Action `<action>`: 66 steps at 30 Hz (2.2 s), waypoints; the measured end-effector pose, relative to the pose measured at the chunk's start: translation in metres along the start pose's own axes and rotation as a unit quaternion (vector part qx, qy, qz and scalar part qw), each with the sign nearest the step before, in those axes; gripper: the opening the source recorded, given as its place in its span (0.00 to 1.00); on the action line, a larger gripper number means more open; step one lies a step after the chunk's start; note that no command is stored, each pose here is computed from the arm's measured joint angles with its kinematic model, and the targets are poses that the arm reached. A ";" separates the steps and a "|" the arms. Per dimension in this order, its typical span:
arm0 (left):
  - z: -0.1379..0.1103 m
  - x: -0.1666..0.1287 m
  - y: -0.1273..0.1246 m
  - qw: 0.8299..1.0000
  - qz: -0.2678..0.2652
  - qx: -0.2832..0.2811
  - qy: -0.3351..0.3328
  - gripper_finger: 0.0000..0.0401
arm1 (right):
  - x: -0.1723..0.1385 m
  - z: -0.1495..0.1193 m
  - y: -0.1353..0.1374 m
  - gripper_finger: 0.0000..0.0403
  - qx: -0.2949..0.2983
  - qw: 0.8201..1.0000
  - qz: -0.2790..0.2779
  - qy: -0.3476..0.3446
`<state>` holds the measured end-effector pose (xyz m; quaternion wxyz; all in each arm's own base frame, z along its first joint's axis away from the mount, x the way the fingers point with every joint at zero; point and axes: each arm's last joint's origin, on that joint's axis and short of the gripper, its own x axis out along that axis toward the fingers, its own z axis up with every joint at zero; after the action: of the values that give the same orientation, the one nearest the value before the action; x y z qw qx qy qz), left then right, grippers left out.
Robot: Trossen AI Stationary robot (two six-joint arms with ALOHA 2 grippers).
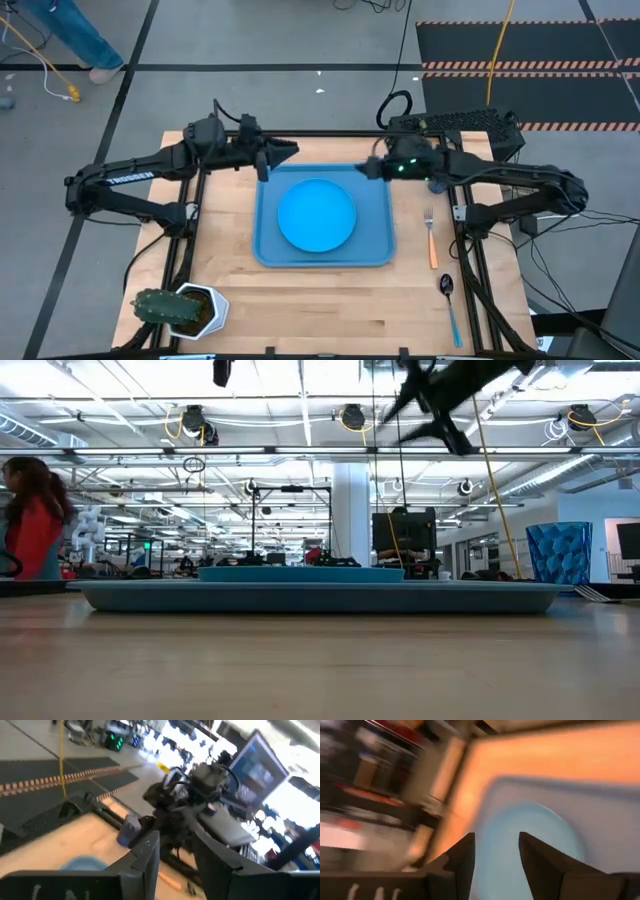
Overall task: Pick and place plate/cup/fork/spoon on tray
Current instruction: Put the blue glass on the blue serving tray to the top left of the blue plate
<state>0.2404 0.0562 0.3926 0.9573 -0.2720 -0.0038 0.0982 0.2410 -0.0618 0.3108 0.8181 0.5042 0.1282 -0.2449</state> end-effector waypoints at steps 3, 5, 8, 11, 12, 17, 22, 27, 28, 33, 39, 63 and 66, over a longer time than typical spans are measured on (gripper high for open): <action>0.002 0.002 0.001 0.999 0.010 -0.040 -0.019 0.30 | -0.016 0.014 0.018 0.35 0.010 0.993 0.098 -0.069; 0.005 0.003 0.002 0.996 0.015 -0.078 -0.043 0.30 | -0.028 0.024 0.030 0.35 0.019 0.978 0.159 -0.132; 0.009 0.004 0.003 0.992 0.014 -0.107 -0.063 0.30 | -0.043 0.038 0.041 0.35 0.007 0.951 0.193 -0.243; 0.014 0.005 0.003 0.990 0.005 -0.113 -0.089 0.30 | -0.048 0.045 0.036 0.35 -0.029 0.947 0.163 -0.275; 0.014 0.006 0.003 0.989 0.006 -0.117 -0.095 0.30 | -0.047 0.045 0.031 0.35 -0.036 0.953 0.140 -0.266; 0.014 0.007 0.007 0.985 0.039 -0.125 -0.110 0.30 | -0.047 0.033 -0.003 0.35 -0.057 0.984 -0.018 -0.165; 0.015 0.006 0.007 0.983 0.050 -0.127 -0.124 0.30 | -0.053 0.019 -0.026 0.35 -0.066 0.986 -0.127 -0.088; 0.015 0.010 0.009 0.982 0.051 -0.130 -0.130 0.30 | -0.060 0.013 -0.044 0.35 -0.033 0.976 -0.209 -0.048; 0.015 0.011 0.010 0.981 0.051 -0.134 -0.129 0.30 | -0.062 0.014 -0.046 0.35 -0.029 0.975 -0.217 -0.046; 0.013 0.021 0.009 0.982 0.050 -0.138 -0.122 0.30 | -0.069 0.018 -0.053 0.35 -0.017 0.970 -0.239 -0.034; 0.025 0.052 -0.002 0.992 0.033 -0.090 -0.086 0.30 | -0.084 0.038 -0.047 0.35 -0.031 0.960 -0.276 -0.042; 0.062 0.116 -0.014 0.973 0.091 0.021 0.212 0.30 | -0.071 0.062 -0.052 0.35 -0.123 0.846 -0.436 0.281; 0.049 0.111 -0.014 0.957 0.103 0.040 0.268 0.30 | -0.076 0.063 -0.051 0.35 -0.145 0.839 -0.454 0.261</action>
<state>0.3494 0.0911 0.4369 0.9179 -0.2489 0.2845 0.1203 0.1473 -0.1160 0.3348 0.6149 0.3104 0.5857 -0.4273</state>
